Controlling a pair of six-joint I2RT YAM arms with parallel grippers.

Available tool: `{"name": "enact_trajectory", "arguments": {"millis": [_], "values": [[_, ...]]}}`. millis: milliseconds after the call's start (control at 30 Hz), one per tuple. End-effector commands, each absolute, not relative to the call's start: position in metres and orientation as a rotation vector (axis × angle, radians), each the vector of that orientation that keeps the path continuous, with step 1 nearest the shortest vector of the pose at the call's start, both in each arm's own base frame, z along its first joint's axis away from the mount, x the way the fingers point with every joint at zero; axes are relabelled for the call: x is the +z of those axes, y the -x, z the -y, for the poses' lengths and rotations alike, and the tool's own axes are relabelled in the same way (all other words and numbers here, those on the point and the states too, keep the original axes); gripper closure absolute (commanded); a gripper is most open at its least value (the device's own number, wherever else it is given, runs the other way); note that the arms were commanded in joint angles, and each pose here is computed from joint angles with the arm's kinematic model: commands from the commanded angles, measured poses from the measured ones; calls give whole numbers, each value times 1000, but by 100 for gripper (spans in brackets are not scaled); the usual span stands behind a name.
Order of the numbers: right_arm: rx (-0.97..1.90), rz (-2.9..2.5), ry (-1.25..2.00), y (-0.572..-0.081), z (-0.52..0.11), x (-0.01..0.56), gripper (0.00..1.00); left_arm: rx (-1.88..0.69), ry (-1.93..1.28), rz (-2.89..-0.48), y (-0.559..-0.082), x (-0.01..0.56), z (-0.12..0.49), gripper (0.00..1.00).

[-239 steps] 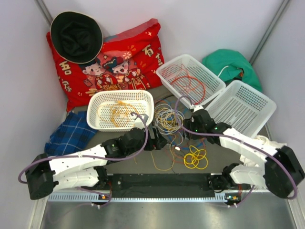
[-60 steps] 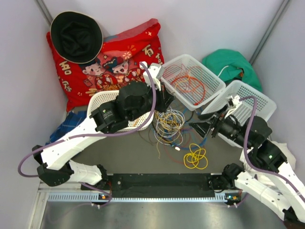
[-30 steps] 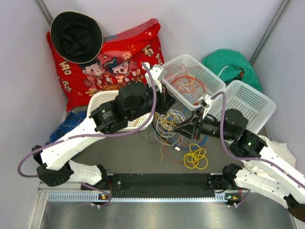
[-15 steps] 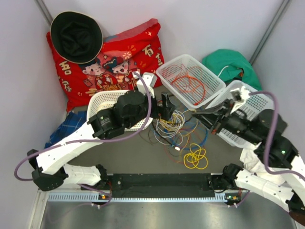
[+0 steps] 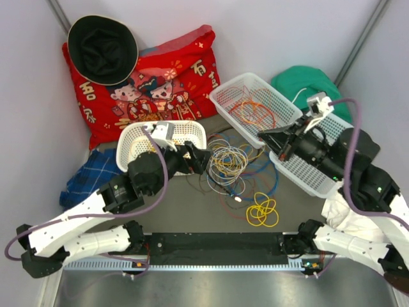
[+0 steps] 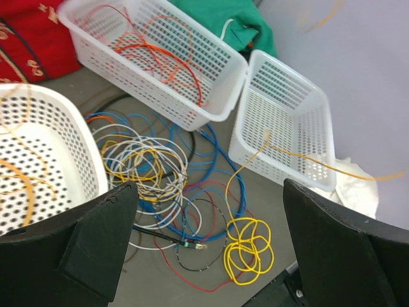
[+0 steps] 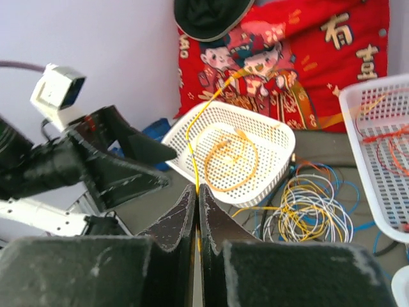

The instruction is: Untangle the cables

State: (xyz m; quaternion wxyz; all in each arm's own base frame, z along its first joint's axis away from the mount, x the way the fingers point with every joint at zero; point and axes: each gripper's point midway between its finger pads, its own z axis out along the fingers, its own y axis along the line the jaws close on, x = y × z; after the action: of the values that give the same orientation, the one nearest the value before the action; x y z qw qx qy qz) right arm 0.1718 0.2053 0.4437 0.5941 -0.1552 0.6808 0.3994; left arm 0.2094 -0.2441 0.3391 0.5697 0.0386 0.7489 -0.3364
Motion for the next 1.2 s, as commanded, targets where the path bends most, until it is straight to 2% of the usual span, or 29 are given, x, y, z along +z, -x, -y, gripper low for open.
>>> {"name": "enact_trajectory", "arguments": {"millis": [0,133,233,300,333,533,700,767,800,967,1167], "values": [[910,-1589,306,-187,-213,452,100,-986,-133,-1591,-197,364,261,1],[893,-1613,317,-214,-241,446,100,-833,10,-1775,-208,327,240,1],[910,-1544,323,-228,-257,475,100,-584,272,-1897,-217,291,190,1],[908,-1564,353,-248,-283,470,100,-420,375,-1949,-212,266,155,1],[924,-1542,358,-254,-290,482,100,-427,455,-1956,-208,262,147,1],[934,-1584,401,-316,-343,471,100,-461,677,-2011,-176,235,106,1],[959,-1660,443,-357,-386,426,100,-659,711,-1913,-163,240,88,10],[1006,-1650,455,-363,-400,426,100,-700,702,-1896,-162,237,89,11],[1033,-1693,479,-370,-416,403,100,-712,691,-1884,-160,239,87,11],[1168,-1772,519,-382,-459,369,100,-655,625,-1896,-163,243,87,11],[1246,-1838,660,-357,-500,323,100,-568,548,-1932,-169,243,94,11]]}}
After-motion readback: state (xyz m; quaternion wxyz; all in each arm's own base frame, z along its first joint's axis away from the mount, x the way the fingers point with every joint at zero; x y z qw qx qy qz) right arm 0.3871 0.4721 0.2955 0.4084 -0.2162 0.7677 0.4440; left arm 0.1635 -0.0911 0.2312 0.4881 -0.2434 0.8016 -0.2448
